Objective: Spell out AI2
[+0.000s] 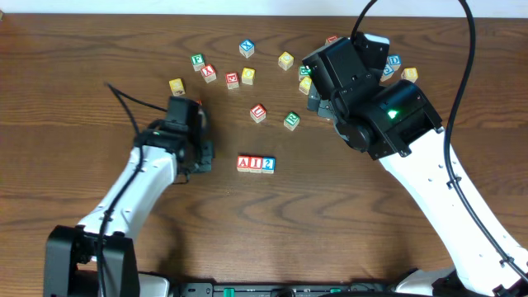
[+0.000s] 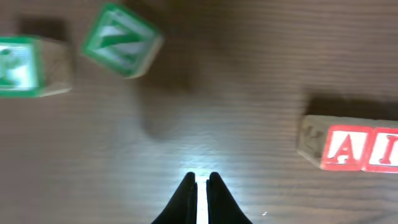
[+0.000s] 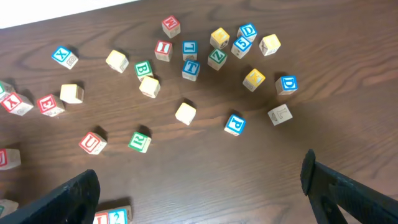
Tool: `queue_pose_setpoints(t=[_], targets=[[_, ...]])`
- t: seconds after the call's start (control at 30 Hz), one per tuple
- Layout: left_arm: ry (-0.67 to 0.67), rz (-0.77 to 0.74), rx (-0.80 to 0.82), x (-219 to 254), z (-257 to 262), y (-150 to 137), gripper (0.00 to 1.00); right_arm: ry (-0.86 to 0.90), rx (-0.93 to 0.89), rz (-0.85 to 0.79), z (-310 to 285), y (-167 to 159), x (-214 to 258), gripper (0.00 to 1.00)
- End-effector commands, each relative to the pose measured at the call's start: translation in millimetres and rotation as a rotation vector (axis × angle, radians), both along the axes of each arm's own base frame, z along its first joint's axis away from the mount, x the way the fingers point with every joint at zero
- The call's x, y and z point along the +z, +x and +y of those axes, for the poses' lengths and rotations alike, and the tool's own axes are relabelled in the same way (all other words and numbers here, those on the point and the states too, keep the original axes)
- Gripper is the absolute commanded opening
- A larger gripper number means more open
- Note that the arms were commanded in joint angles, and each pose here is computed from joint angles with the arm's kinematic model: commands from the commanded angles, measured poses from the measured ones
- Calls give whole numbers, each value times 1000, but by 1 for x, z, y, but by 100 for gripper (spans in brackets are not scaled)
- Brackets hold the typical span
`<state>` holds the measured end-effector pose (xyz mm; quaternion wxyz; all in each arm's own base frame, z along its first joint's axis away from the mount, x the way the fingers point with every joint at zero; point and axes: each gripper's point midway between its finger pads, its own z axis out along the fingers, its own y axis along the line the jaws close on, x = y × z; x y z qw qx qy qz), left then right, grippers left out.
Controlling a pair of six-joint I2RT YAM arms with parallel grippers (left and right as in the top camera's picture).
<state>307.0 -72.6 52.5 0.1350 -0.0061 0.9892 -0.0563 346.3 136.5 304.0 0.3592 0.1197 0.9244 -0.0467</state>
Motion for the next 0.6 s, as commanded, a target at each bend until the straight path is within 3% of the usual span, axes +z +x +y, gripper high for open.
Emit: queue_pose_setpoints(t=[0.0, 0.23, 0.57], targets=[[-7, -6, -63, -12, -19, -7, 8, 11, -5, -9, -2, -2, 7, 99], [53, -80, -80, -10, -22, 7, 7, -9, -5, 19, -6, -8, 3, 99], [47, -48, -61, -35, -26, 13, 7, -18, -5, 32, -8, -10, 1, 99]])
